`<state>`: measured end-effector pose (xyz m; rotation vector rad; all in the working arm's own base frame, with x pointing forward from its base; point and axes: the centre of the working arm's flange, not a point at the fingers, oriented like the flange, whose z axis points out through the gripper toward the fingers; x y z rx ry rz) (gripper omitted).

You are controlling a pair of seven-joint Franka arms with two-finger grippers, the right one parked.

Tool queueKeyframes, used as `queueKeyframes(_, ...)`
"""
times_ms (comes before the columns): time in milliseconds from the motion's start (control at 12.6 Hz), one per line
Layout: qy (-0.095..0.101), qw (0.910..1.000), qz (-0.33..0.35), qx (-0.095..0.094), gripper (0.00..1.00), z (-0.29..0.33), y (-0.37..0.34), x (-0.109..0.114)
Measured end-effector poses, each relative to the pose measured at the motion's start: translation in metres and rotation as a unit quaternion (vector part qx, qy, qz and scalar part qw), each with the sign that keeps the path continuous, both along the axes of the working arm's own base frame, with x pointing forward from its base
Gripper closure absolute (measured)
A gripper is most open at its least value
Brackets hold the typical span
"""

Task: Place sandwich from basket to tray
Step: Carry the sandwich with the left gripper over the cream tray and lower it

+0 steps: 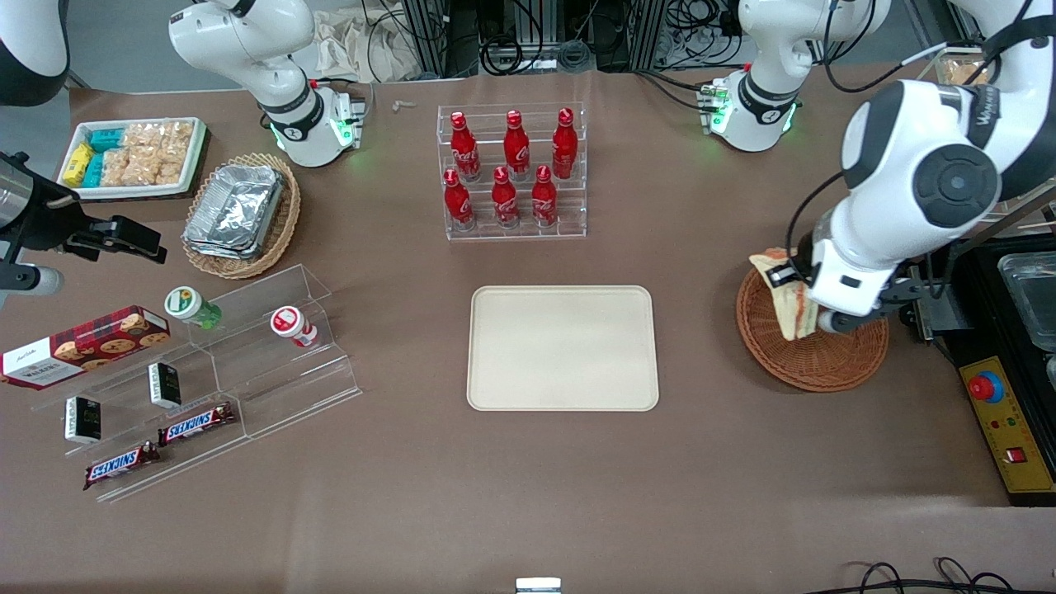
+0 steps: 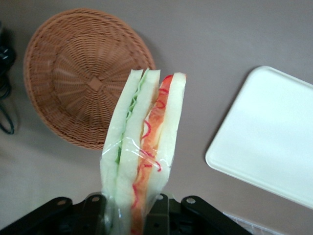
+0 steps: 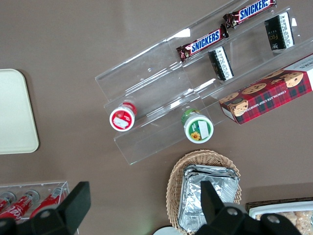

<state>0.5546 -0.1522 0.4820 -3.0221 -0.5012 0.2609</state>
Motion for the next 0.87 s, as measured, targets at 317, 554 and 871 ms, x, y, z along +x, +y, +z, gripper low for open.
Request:
queueKeyframes(317,-0.015,0.9946,-0.099,-0.024,0.8,-0.01,-0.076,-0.013)
queueKeyframes(554,-0.024,0.9892,-0.14,-0.036,0.8,-0.046,-0.123,-0.011)
queueKeyframes(871,-0.027,0.9838,-0.173,-0.039,0.8,-0.105,-0.156,-0.004)
